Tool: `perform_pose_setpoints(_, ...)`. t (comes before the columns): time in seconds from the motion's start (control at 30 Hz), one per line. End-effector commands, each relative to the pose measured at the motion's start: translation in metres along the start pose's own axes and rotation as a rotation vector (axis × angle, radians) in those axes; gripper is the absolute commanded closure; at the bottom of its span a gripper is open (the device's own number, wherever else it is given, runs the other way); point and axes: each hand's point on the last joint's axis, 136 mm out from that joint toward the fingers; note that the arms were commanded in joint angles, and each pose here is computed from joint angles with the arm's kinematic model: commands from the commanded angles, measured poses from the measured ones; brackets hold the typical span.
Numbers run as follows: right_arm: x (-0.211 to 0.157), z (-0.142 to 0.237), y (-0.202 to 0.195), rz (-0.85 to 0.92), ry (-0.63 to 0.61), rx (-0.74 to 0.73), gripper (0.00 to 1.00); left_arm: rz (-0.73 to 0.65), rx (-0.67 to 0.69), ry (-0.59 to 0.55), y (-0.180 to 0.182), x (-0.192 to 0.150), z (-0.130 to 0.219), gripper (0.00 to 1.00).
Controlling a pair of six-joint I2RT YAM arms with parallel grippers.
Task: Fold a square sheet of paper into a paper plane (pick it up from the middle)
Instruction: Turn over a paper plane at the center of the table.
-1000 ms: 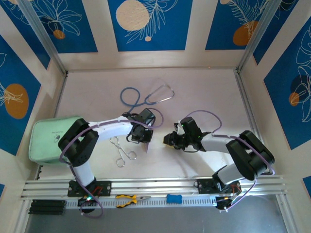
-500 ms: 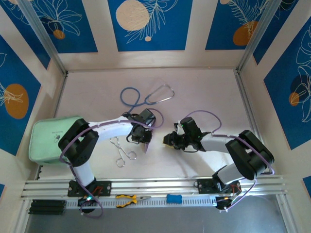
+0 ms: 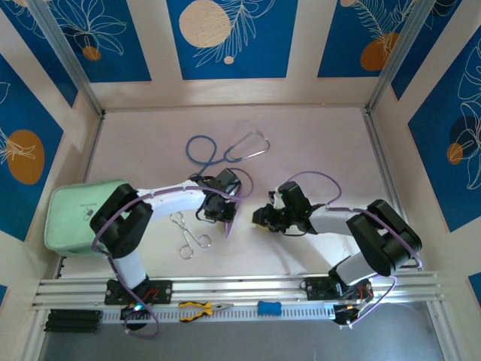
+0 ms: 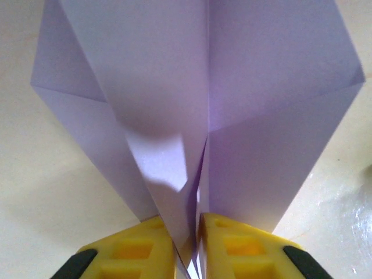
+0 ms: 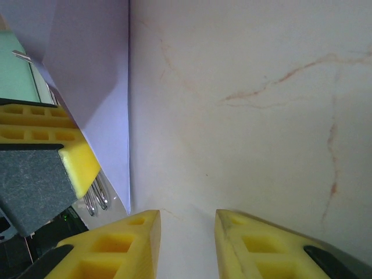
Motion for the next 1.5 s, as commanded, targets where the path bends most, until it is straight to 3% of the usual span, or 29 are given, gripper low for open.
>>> perform_pose_setpoints(0.0, 0.004, -0.002, 0.010, 0.013, 0.008, 0.022, 0.68, -0.016, -0.044, -0.010, -0.013, 0.002, 0.007, 0.86)
perform_pose_setpoints(0.33, 0.008, 0.003, 0.015, 0.026, -0.016, 0.027, 0.68, -0.027, 0.062, -0.099, 0.001, 0.013, 0.022, 0.93)
perform_pose_setpoints(0.7, 0.026, -0.016, 0.059, 0.064, -0.033, 0.118, 0.64, -0.020, 0.065, -0.084, -0.003, 0.008, 0.015, 0.95)
perform_pose_setpoints(1.3, 0.019, -0.047, 0.041, -0.009, 0.014, 0.074, 0.66, -0.001, 0.037, -0.075, -0.007, 0.005, 0.013, 0.96)
perform_pose_setpoints(1.47, 0.014, -0.051, 0.030, -0.022, 0.052, -0.001, 0.73, 0.000, 0.027, -0.075, -0.009, 0.005, 0.014, 0.96)
Point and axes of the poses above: each hand's point on the last joint's axis, 136 mm out from that joint toward the fingers, its own z axis back along the fingers, its own y axis along the line the jaws close on, x = y × z, and after that the axes turned 13 degrees about z, right-handed
